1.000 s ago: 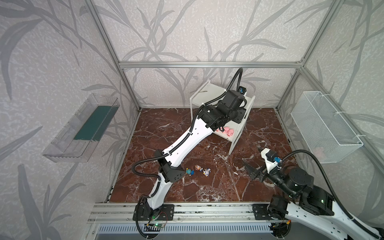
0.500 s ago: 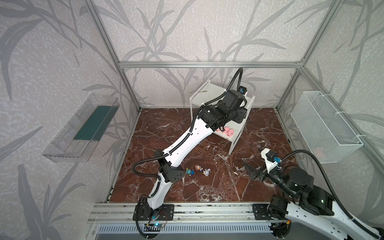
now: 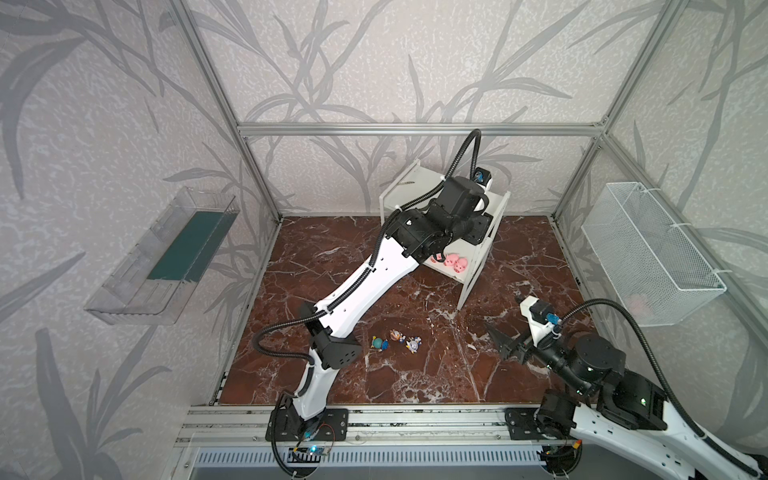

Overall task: Place and organize the plastic toys onto the shelf
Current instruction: 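Lower the orange octopus onto the top tier and open the left gripper, then draw the left gripper back from the shelf while the right gripper descends toward the figurines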

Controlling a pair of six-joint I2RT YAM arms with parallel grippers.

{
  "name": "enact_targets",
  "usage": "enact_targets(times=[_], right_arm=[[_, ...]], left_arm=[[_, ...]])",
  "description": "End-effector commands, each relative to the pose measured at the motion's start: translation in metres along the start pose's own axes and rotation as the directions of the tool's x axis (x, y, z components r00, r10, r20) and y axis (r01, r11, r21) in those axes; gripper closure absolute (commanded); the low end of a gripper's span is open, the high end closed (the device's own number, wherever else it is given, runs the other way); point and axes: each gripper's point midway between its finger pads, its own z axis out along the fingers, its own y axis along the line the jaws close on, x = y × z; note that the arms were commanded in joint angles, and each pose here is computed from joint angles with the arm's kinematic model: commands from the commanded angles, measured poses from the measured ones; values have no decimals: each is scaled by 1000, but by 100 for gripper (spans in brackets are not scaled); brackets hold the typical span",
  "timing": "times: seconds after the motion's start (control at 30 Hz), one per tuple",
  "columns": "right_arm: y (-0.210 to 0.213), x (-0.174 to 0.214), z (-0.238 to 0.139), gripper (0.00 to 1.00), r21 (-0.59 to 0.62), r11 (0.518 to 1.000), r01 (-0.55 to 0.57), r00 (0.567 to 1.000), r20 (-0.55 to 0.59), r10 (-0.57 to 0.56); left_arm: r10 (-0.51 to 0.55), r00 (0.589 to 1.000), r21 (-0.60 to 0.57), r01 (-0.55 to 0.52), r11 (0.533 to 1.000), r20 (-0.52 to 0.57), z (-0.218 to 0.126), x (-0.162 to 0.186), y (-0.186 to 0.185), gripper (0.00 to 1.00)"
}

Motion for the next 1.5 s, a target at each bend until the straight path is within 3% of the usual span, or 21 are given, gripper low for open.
enact_targets(times=[0.0, 0.17, 0.33, 0.57, 0.77, 0.93, 1.1, 1.23, 1.3, 1.47], right_arm=[[4, 5, 5, 1, -12, 1000, 7, 1000, -23, -8], [17, 12, 14, 1, -69, 997, 23, 998, -62, -28], [41, 33, 28, 1, -169, 986, -1, 993, -116, -19], [68, 78, 48, 1, -248, 962, -114, 976, -207, 63], [91, 110, 71, 3, -273, 954, -121, 955, -295, 36], [95, 142, 102, 15, -214, 973, -88, 912, -409, -8], [105, 165, 135, 42, -191, 978, -80, 875, -484, -22], [108, 174, 157, 54, -160, 984, -75, 861, -508, -17], [89, 181, 172, 61, -70, 995, -76, 851, -524, 28], [83, 192, 201, 63, -46, 994, -96, 840, -540, 56]], left_arm=[[0, 996, 14, -1, 1000, 94, -39, -26, 7, 35], [21, 994, -12, -20, 1000, 103, -65, -9, 19, 25], [-28, 985, -69, 41, 997, 172, -103, 29, 45, 1], [-72, 994, -192, 87, 977, 85, -140, 124, 86, 1], [-159, 987, -245, 160, 956, 22, -151, 198, 105, 1], [-223, 975, -243, 219, 945, 12, -161, 232, 112, 1], [-242, 970, -254, 238, 937, 17, -170, 245, 119, 1], [-238, 971, -261, 235, 936, 20, -174, 249, 122, 1], [-239, 971, -261, 238, 936, 28, -176, 250, 123, 1], [-237, 971, -261, 234, 937, 22, -177, 254, 125, 1]])
